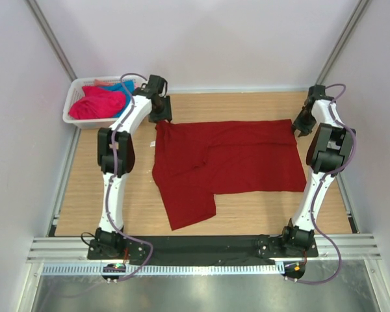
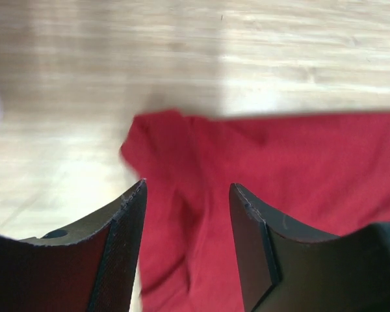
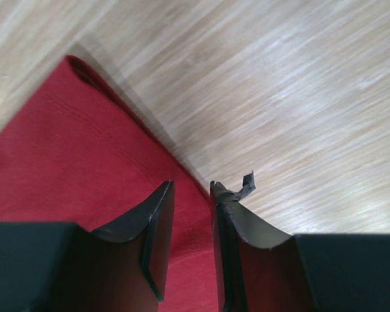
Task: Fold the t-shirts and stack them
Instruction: Fold the tshirt
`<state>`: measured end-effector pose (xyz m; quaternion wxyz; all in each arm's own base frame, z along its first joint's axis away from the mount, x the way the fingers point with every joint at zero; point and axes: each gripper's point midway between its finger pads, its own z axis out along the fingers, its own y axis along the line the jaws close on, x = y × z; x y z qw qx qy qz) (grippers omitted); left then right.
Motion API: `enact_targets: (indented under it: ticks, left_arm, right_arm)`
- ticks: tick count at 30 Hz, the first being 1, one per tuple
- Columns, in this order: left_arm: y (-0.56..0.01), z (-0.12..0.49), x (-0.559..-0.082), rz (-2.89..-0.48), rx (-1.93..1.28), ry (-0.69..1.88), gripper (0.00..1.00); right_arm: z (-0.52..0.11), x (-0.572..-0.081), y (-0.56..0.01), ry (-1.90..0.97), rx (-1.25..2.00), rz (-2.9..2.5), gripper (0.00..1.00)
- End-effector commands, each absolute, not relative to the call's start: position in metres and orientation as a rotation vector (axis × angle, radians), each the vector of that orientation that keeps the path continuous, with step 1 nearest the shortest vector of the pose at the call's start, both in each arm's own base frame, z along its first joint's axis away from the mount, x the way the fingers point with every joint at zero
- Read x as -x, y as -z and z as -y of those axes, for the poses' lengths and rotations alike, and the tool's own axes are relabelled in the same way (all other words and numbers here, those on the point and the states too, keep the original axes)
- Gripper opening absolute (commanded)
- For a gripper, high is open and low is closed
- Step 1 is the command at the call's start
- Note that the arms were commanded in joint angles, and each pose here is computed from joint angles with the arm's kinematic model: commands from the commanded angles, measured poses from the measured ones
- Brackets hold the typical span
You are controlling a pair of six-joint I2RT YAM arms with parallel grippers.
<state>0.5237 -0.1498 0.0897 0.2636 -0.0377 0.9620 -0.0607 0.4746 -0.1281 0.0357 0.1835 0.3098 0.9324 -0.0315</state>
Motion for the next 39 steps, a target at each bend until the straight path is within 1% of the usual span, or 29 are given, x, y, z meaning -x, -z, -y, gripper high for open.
enact_targets:
  ticks: [1,4,7,11,12,14,15,17,18,21,23,24,25,27,28,30,32,39]
  left_arm:
    - [-0.097,0.165,-0.554,-2.523,0.124,0.219,0.56]
    - [-0.095,0.166,-0.566,-2.504,0.158,0.208,0.56]
    - [-0.082,0.158,-0.57,-2.514,0.187,0.136,0.56]
    - [-0.074,0.153,-0.573,-2.513,0.191,0.086,0.52]
    - [-0.076,0.153,-0.575,-2.507,0.19,0.086,0.45]
    - [-0.078,0.152,-0.576,-2.502,0.186,0.088,0.38]
    - [-0.083,0.153,-0.577,-2.493,0.187,0.094,0.3]
    - [-0.088,0.153,-0.578,-2.481,0.189,0.097,0.22]
    - [-0.09,0.153,-0.579,-2.473,0.191,0.094,0.12]
    - [-0.096,0.152,-0.581,-2.457,0.209,0.101,0.0]
    - [-0.1,0.153,-0.583,-2.446,0.252,0.136,0.0]
    - [-0.102,0.154,-0.583,-2.442,0.27,0.156,0.0]
    - [-0.104,0.151,-0.583,-2.44,0.297,0.17,0.0]
    - [-0.107,0.151,-0.585,-2.423,0.355,0.221,0.0]
    - [-0.108,0.145,-0.585,-2.422,0.386,0.229,0.0]
    - [-0.113,0.142,-0.59,-2.4,0.448,0.297,0.0]
    - [-0.116,0.138,-0.592,-2.388,0.482,0.31,0.0]
    - [-0.116,0.123,-0.585,-2.408,0.516,0.231,0.0]
  right_arm:
    - [0.124,-0.502,-0.072,-0.027,-0.834,-2.515,0.38]
    - [0.117,-0.512,-0.069,-0.086,-0.816,-2.5,0.4]
    - [0.117,-0.516,-0.063,-0.1,-0.808,-2.502,0.41]
    - [0.119,-0.522,-0.045,-0.096,-0.781,-2.52,0.43]
    - [0.12,-0.524,-0.043,-0.09,-0.774,-2.52,0.43]
    - [0.123,-0.531,-0.037,-0.079,-0.777,-2.514,0.44]
    - [0.124,-0.536,-0.036,-0.086,-0.775,-2.499,0.45]
    - [0.122,-0.542,-0.034,-0.109,-0.783,-2.483,0.45]
    - [0.122,-0.544,-0.029,-0.119,-0.789,-2.482,0.45]
    - [0.121,-0.552,-0.023,-0.14,-0.807,-2.458,0.45]
    - [0.122,-0.558,-0.021,-0.149,-0.823,-2.439,0.37]
    - [0.122,-0.559,-0.02,-0.151,-0.827,-2.434,0.31]
    - [0.122,-0.56,-0.016,-0.15,-0.835,-2.436,0.17]
    - [0.124,-0.563,-0.016,-0.147,-0.851,-2.427,0.04]
    - [0.126,-0.563,-0.014,-0.131,-0.862,-2.424,0.01]
    - [0.129,-0.561,-0.012,-0.107,-0.878,-2.429,0.01]
    - [0.133,-0.56,-0.011,-0.081,-0.888,-2.423,0.01]
    - [0.143,-0.557,-0.016,0.0,-0.917,-2.406,0.01]
